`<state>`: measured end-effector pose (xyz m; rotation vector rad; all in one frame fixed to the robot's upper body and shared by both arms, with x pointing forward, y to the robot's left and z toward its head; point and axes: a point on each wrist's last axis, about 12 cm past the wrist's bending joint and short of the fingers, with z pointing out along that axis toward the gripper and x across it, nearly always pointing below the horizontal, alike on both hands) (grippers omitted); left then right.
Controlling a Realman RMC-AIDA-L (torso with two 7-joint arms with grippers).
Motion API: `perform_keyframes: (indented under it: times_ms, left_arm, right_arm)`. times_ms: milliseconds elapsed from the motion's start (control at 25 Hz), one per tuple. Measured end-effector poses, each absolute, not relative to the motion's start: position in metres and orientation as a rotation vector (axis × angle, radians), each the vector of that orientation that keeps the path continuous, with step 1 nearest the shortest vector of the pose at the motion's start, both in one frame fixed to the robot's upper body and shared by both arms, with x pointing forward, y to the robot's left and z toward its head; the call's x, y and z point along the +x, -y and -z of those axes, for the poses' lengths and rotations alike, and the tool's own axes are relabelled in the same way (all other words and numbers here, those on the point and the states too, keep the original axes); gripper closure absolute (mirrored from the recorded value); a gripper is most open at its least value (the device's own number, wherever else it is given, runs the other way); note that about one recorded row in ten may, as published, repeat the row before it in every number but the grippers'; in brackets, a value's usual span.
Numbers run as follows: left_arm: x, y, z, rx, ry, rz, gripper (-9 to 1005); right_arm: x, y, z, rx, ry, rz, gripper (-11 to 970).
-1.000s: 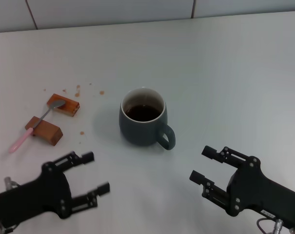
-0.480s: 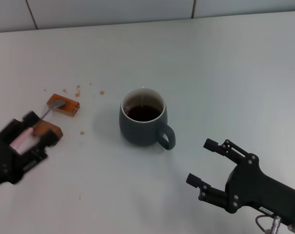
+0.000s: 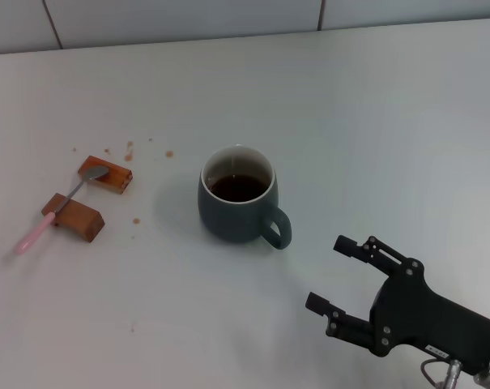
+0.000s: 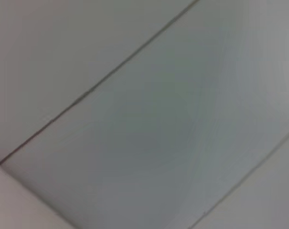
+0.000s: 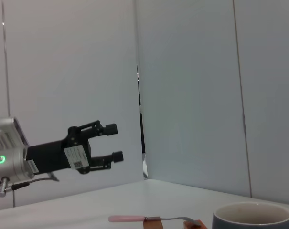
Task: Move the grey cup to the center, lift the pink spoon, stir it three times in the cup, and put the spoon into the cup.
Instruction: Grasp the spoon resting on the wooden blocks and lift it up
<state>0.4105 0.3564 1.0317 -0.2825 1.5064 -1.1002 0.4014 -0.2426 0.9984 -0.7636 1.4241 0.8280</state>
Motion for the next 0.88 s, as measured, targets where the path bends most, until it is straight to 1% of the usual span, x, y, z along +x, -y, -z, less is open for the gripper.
perform_keyframes:
  times_ms: [120, 480, 600, 880]
  left_arm:
    - [0.414, -0.362, -1.023, -0.446, -1.578, 1.144, 186]
    - [0.409, -0.366, -1.016, -0.524, -1.618, 1.143, 186]
    - [0.403, -0.371, -1.01, -0.579, -1.651, 1.112, 186]
    - [0.401, -0.369, -1.003, -0.628, -1.713, 1.126, 185]
  right_arm:
    - [0.401, 0.242, -0.998, -0.765, -1.425, -0.829, 133]
    - [0.4, 0.244, -0.998, -0.765, -1.429, -0.829, 133]
    - [0.399, 0.243, -0.997, -0.772, -1.43, -0.835, 133]
    - [0.4, 0.241, -0.998, -0.794, -1.435, -0.872, 133]
